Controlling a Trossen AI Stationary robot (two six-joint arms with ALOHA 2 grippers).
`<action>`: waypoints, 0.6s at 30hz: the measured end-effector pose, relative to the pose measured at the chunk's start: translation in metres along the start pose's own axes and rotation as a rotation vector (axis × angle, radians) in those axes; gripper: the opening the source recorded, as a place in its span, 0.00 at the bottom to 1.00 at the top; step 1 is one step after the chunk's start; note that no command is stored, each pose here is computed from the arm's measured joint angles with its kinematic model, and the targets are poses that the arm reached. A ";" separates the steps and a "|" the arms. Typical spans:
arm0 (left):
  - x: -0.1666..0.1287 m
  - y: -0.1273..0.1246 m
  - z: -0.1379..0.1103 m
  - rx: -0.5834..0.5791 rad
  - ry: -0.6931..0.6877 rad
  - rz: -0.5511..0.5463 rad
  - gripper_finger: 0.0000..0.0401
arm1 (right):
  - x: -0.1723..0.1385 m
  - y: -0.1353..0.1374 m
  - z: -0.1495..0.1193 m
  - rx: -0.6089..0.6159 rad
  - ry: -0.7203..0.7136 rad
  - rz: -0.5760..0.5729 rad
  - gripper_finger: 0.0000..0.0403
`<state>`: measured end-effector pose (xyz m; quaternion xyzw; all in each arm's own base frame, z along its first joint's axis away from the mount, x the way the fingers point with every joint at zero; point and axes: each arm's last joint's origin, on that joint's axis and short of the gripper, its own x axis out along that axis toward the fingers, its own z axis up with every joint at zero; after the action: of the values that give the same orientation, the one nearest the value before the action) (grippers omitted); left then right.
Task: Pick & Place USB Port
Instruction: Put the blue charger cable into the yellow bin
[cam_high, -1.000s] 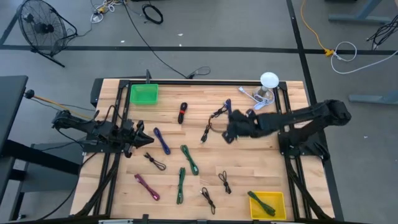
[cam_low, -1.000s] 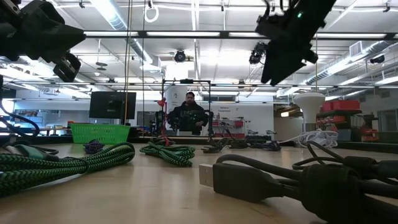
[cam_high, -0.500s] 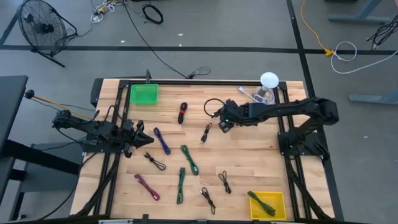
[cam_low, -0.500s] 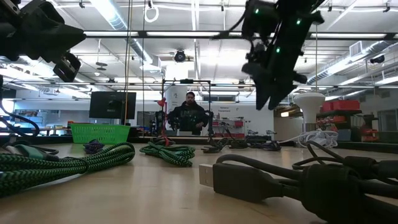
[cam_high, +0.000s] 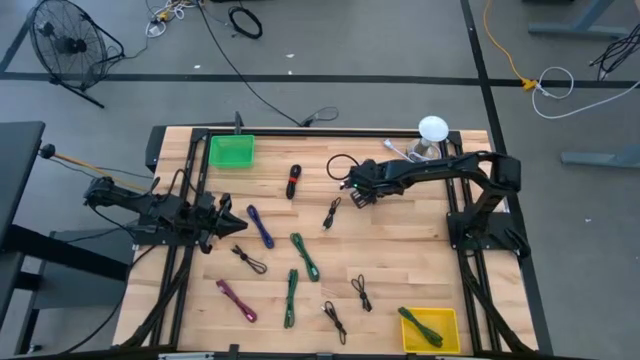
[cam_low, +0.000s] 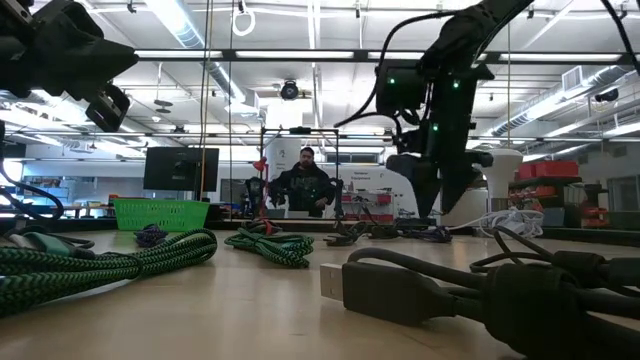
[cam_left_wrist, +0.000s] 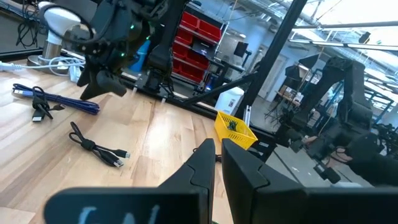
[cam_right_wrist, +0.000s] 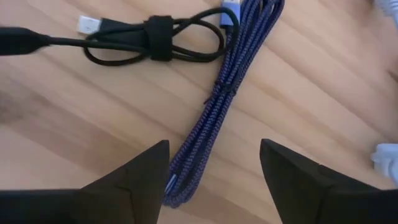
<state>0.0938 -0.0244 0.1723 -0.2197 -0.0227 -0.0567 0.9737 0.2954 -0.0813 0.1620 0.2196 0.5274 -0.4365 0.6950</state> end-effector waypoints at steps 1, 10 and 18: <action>0.000 0.000 0.000 0.001 0.000 0.000 0.08 | 0.003 0.001 0.000 0.001 0.003 -0.003 0.63; 0.000 0.000 0.000 0.002 0.000 0.000 0.08 | 0.025 0.010 0.001 -0.021 0.010 -0.009 0.62; 0.000 0.000 0.000 0.002 0.001 0.000 0.08 | 0.030 0.006 0.001 0.002 0.036 -0.033 0.62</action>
<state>0.0938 -0.0244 0.1722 -0.2189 -0.0224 -0.0567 0.9738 0.3027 -0.0900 0.1341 0.2191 0.5429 -0.4445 0.6780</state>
